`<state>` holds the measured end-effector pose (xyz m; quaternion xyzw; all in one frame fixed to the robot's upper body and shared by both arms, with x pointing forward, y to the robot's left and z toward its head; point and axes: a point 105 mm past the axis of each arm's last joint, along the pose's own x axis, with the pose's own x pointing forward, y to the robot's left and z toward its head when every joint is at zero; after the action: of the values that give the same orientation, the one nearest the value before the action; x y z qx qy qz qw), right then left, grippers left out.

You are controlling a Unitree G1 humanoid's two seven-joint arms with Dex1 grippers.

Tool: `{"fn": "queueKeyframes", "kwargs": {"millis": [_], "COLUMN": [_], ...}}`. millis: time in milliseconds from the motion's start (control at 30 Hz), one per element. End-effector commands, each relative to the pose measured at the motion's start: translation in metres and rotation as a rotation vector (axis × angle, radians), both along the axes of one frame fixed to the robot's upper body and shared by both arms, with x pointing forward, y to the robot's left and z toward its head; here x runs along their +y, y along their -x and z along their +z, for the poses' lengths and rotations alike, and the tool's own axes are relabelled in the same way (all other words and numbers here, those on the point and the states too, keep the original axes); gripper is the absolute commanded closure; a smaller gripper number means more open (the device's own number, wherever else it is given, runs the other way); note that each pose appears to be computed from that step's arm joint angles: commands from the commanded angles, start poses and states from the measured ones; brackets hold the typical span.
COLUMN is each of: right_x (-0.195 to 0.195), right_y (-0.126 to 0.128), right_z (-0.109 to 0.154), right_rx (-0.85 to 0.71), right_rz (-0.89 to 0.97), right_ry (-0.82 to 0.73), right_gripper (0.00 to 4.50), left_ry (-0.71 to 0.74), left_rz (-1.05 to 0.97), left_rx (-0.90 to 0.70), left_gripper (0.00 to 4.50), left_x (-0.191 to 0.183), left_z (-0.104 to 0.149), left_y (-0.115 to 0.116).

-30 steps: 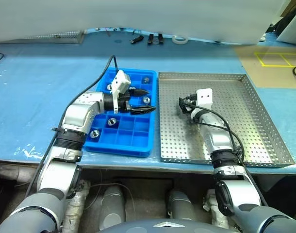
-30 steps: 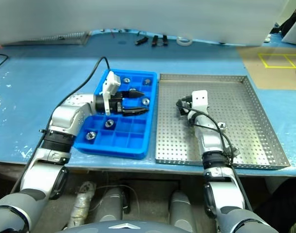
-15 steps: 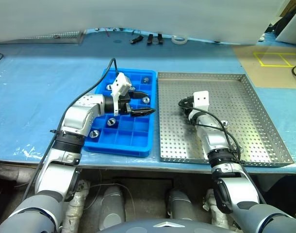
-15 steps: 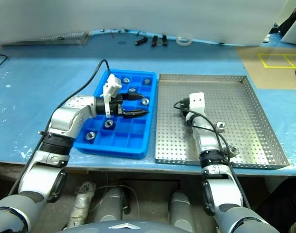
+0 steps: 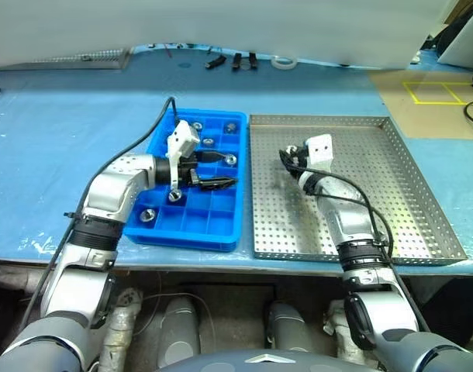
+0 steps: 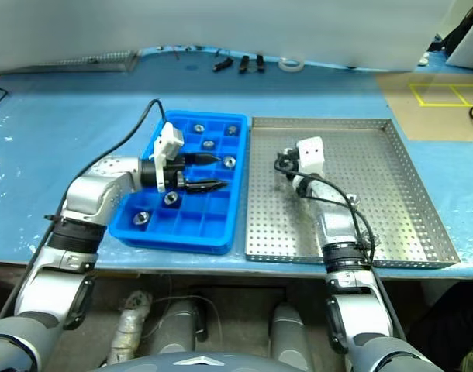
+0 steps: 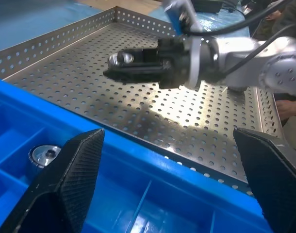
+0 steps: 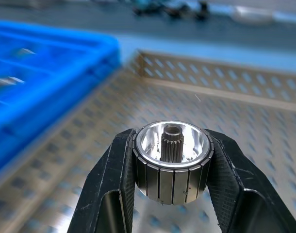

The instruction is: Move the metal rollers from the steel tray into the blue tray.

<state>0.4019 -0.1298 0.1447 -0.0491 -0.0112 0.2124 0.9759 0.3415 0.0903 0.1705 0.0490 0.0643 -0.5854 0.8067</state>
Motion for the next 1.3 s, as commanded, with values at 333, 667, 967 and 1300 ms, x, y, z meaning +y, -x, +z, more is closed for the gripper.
{"fn": "queueKeyframes", "kwargs": {"millis": [333,667,967,1300], "right_x": [0.099,0.138,0.122,0.11], "right_y": [0.046,0.037,0.035,0.016], "right_z": [0.035,0.019,-0.002,-0.008], "right_rx": [-0.045,-0.03,0.014,0.034], "right_rz": [0.663,0.774,0.751,0.589], "right_ry": [0.133,0.206,0.295,0.297], "right_gripper": [2.86,2.86,2.86,2.51], "left_ry": [-0.046,-0.018,-0.01,0.0], "left_rz": [0.232,0.368,0.375,0.334], "left_rx": [-0.034,-0.019,-0.002,0.003], "left_gripper": [0.0,0.0,0.0,0.0], "left_x": [0.057,0.073,0.07,0.059], "left_z": [-0.003,-0.004,-0.005,-0.007], "left_y": [0.03,0.056,0.062,0.054]}}
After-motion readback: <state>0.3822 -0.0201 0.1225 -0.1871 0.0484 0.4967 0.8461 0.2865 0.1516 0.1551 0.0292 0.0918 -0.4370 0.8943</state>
